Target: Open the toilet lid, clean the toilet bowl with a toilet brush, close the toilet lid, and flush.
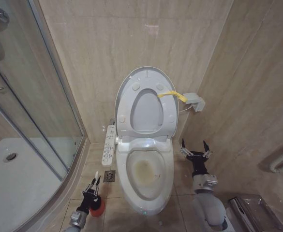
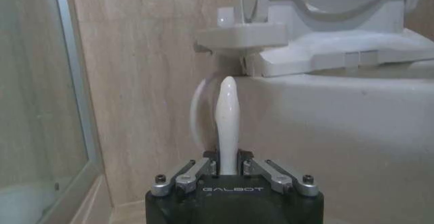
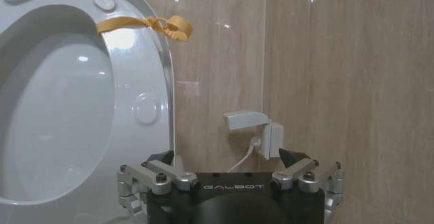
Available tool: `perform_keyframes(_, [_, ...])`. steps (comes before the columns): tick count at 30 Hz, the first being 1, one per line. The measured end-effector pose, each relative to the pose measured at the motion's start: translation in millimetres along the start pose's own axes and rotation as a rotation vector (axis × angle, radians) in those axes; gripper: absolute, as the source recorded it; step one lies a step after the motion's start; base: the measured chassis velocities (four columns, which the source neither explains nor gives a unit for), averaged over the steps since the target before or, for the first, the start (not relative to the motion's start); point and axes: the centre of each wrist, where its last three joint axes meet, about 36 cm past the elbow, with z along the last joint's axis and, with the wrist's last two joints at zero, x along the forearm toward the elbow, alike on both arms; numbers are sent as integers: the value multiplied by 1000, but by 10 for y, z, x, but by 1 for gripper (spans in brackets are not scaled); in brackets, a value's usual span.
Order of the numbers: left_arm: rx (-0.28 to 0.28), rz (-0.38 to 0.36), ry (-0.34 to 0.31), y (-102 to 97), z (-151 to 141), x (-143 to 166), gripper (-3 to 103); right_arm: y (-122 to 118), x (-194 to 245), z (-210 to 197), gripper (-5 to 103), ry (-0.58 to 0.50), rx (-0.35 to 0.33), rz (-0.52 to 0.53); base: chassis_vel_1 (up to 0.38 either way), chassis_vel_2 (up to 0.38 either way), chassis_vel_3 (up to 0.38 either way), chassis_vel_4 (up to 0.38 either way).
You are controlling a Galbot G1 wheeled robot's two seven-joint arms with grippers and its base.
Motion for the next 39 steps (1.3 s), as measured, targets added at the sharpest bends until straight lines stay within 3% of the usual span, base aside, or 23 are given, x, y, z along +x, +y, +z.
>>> perform_keyframes(10, [-16,23,39,45,108,7,17,0,0,0,100,0,0,0,0,0,0,0])
perform_keyframes(22, [-13,-19,36,10,75,187,22,0,0,0,100,0,0,0,0,0,0,0])
perform_keyframes(23, [-10,-22,36,-9,72,211,49,0,0,0,100,0,0,0,0,0,0,0])
perform_keyframes(29, [8,-45,16,-112,-9,363,49,0,0,0,100,0,0,0,0,0,0,0])
perform_keyframes(30, [11,-50,4,-125,-56,389,76,0,0,0,100,0,0,0,0,0,0,0])
perform_keyframes(36, [11,-82,-61,-105,-373,439,76,0,0,0,100,0,0,0,0,0,0,0])
perform_keyframes(37, [8,-91,-76,-82,-493,444,99,0,0,0,100,0,0,0,0,0,0,0])
perform_keyframes(39, [0,-100,-108,-57,-713,451,99,0,0,0,100,0,0,0,0,0,0,0])
